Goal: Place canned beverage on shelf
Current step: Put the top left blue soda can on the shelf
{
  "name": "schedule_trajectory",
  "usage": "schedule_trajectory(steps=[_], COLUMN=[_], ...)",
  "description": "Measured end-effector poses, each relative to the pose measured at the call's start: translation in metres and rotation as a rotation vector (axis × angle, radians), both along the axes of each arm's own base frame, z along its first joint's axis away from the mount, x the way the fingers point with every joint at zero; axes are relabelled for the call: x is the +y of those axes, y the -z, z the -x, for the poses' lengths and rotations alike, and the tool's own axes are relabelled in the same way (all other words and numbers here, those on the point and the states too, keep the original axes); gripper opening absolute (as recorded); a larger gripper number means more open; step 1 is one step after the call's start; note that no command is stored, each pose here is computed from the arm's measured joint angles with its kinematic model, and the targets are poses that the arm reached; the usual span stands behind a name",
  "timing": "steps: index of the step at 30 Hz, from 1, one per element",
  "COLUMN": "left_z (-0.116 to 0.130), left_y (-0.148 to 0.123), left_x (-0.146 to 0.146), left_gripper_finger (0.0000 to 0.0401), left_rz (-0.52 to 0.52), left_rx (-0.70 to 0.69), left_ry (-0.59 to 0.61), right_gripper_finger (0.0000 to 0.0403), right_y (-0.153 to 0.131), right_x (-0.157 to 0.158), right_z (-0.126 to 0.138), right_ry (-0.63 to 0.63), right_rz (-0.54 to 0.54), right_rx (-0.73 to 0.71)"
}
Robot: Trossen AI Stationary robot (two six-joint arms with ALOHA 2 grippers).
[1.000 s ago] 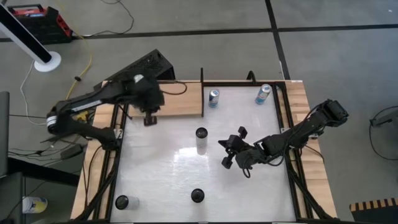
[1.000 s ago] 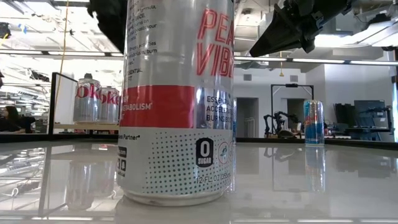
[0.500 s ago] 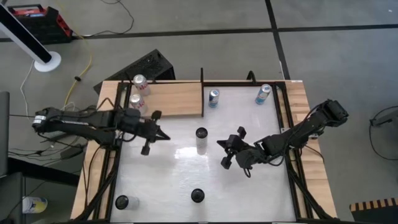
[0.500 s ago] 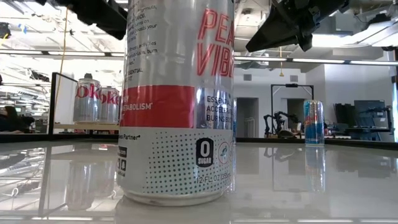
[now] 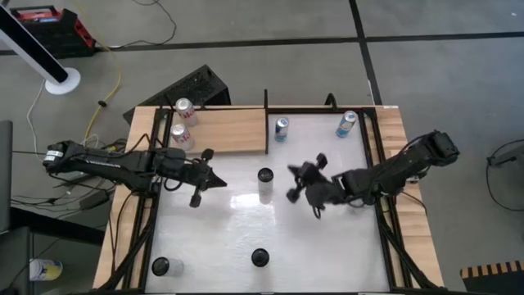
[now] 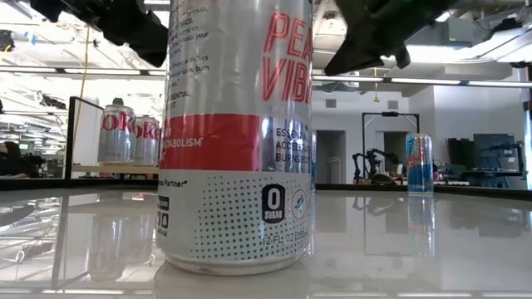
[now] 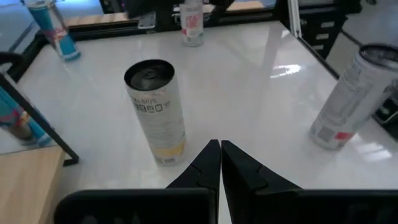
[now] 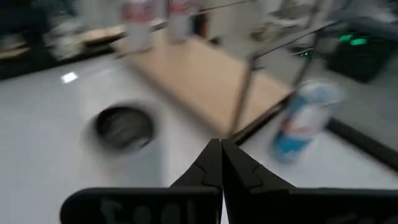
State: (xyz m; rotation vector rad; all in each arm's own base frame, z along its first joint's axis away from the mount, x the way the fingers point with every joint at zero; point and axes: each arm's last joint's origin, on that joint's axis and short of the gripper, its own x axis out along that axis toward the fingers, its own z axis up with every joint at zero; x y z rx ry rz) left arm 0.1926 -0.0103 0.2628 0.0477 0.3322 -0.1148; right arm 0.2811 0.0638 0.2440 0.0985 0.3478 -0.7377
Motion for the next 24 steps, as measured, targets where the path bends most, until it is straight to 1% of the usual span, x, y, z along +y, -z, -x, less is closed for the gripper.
schedule_trajectory(steps=[2, 4, 6, 9, 12, 15, 17, 20, 24], left_z=[0.0, 0.0, 0.0, 0.0, 0.001, 0.005, 0.006, 0.007, 0.008], left_y=[0.0, 0.0, 0.0, 0.0, 0.003, 0.006, 0.007, 0.01, 0.011], left_x=[0.0, 0.0, -0.001, -0.002, -0.002, -0.003, -0.004, -0.004, -0.005], left_gripper_finger=[0.0005, 0.0012, 0.0022, 0.004, 0.0062, 0.0083, 0.0093, 0.0103, 0.0107], left_rz=[0.013, 0.023, 0.018, 0.008, 0.008, 0.027, 0.026, 0.021, 0.004], left_rx=[0.002, 0.006, 0.005, 0.005, 0.029, 0.079, 0.098, 0.129, 0.142], left_ry=[-0.022, -0.042, -0.049, -0.055, -0.056, -0.031, -0.007, 0.0, 0.05], right_gripper_finger=[0.0021, 0.0022, 0.0029, 0.0045, 0.0058, 0.0065, 0.0066, 0.0067, 0.0067], right_y=[-0.006, -0.009, -0.014, -0.021, -0.028, -0.036, -0.04, -0.042, -0.038], right_x=[-0.018, -0.034, -0.05, -0.068, -0.078, -0.075, -0.068, -0.053, -0.029], right_z=[-0.001, 0.0, 0.001, 0.011, 0.026, 0.04, 0.045, 0.047, 0.045], right_ry=[0.048, 0.048, 0.041, 0.051, 0.017, -0.129, -0.237, -0.329, -0.344], right_rz=[0.026, 0.042, 0.031, -0.015, -0.121, -0.288, -0.37, -0.396, -0.369], right_rx=[0.007, 0.048, 0.063, 0.079, 0.088, 0.081, 0.081, 0.079, 0.089])
